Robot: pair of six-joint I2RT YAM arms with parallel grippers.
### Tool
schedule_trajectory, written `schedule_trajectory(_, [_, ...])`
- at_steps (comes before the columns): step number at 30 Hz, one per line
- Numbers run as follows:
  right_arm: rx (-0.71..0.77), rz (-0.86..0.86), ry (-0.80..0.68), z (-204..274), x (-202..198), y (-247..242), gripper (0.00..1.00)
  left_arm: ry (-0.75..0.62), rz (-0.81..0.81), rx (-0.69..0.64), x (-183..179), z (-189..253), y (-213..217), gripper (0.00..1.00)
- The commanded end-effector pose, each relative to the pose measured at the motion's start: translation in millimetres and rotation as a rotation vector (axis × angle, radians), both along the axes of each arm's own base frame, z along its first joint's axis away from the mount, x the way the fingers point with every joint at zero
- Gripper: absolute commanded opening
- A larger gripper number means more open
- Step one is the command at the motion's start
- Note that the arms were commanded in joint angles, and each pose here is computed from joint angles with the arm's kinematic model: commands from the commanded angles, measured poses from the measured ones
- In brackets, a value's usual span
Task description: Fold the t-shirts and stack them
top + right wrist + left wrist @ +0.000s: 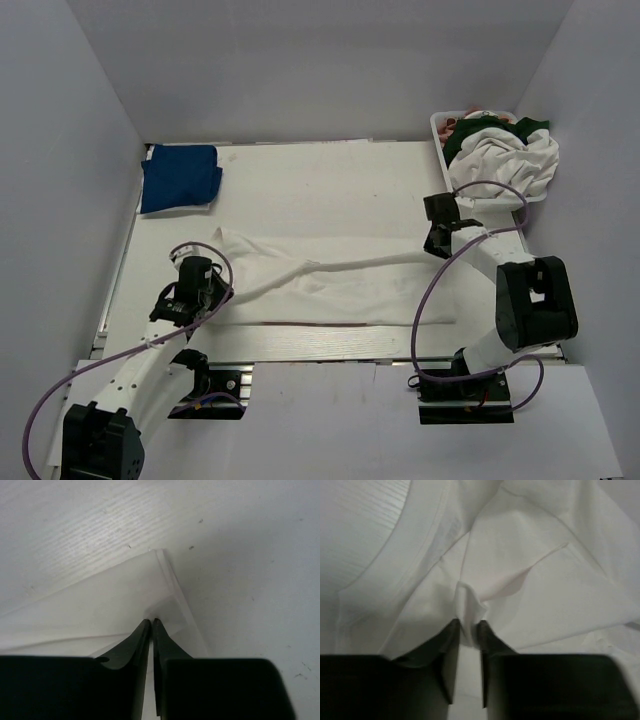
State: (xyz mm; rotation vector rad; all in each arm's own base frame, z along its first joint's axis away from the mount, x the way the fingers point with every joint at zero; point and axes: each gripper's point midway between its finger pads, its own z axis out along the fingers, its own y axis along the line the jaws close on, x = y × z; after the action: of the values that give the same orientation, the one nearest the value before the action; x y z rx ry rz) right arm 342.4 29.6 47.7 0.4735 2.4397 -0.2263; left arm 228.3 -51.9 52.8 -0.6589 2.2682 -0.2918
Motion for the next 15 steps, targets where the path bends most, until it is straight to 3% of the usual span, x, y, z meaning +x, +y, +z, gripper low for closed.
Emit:
schedule_trajectory(1, [0.032,-0.137,0.050,-2,-29,-10,0.14,0.049,0.038,-0.015,-5,5,1,0.38])
schedule_trajectory(2, [0.030,-0.150,0.053,-3,-33,-11,0.44,0.072,0.039,-0.027,-8,2,-1,0.47])
schedule_trajectory(3, [0.016,-0.171,0.051,5,-40,-16,0.54,0.087,0.039,-0.024,-10,2,-1,0.62])
schedule_trajectory(4, [0.002,-0.197,0.036,9,-42,-21,0.62,0.092,0.049,-0.032,-8,6,-2,0.91])
schedule_trajectory(5, [-0.005,-0.213,0.020,14,-42,-23,0.81,0.062,0.048,-0.039,-1,18,-3,1.00])
schedule_trajectory(7, [-0.006,-0.228,-0.022,35,-44,-27,0.90,0.064,0.058,-0.029,3,26,-2,1.00])
schedule_trajectory(10, [0.052,-0.191,-0.127,66,-36,-20,0.90,-0.013,0.056,-0.048,24,56,-6,1.00])
schedule_trajectory(12, [0.108,-0.093,-0.169,70,-29,-4,0.90,-0.039,0.010,-0.060,38,66,-15,1.00])
schedule_trajectory(13, [0.170,-0.034,-0.261,82,-11,10,0.90,-0.075,-0.014,-0.073,49,70,-21,1.00])
schedule_trajectory(15, [0.215,0.087,-0.253,77,-9,29,0.90,-0.049,-0.078,-0.099,63,63,-36,1.00])
